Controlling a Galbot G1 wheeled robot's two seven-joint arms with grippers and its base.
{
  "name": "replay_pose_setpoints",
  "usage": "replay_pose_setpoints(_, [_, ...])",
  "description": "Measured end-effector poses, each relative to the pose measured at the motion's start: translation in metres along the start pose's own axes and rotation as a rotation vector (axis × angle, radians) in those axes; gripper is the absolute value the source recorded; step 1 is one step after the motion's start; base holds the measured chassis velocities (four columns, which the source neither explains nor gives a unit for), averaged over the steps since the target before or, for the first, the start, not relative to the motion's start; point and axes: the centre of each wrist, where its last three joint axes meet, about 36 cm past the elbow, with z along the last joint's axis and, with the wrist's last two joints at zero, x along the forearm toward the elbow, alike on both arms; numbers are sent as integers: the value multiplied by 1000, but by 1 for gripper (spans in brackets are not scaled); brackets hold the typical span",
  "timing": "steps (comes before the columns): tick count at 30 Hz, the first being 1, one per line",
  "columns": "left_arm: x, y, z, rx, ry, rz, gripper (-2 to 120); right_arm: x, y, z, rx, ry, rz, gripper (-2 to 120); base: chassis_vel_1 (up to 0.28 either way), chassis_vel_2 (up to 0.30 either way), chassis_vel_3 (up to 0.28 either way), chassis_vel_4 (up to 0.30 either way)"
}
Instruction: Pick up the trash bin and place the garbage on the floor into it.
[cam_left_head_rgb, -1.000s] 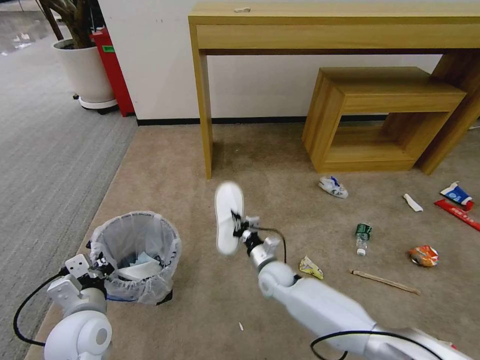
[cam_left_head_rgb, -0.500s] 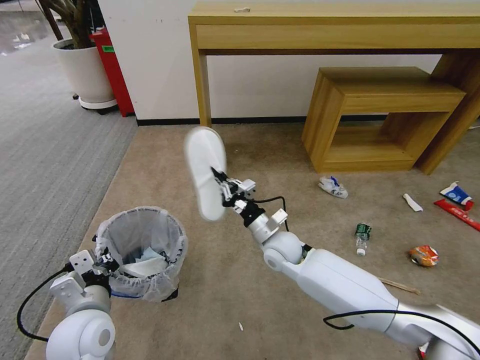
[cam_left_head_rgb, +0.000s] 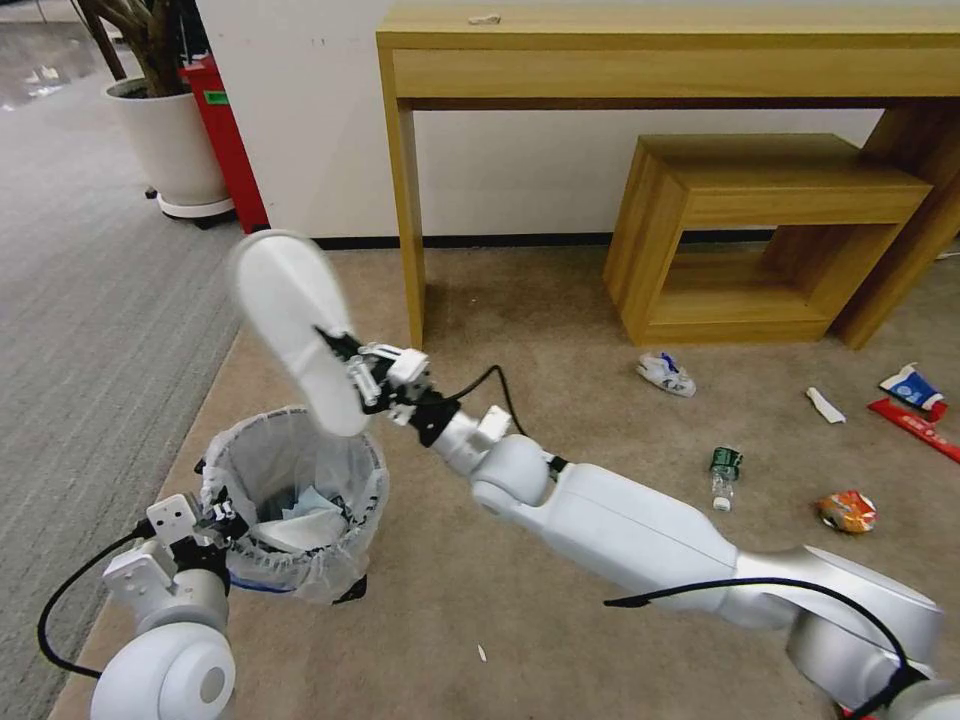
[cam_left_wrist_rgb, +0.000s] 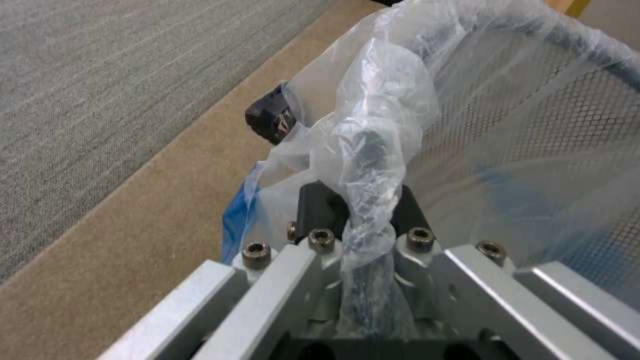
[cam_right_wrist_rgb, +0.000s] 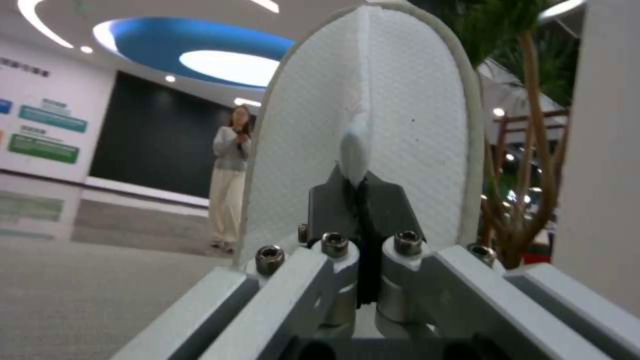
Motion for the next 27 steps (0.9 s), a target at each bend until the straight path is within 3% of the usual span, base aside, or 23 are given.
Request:
replay_pose_setpoints(9, [8,-1,-7,-3,-15,14,3,-11,10,19,32,-19,-67,0,0,0,0,0])
replay_pose_setpoints(27, [16,-3,-14,1,-29,30,3,13,15,52,71,35,-114,0,0,0,0,0])
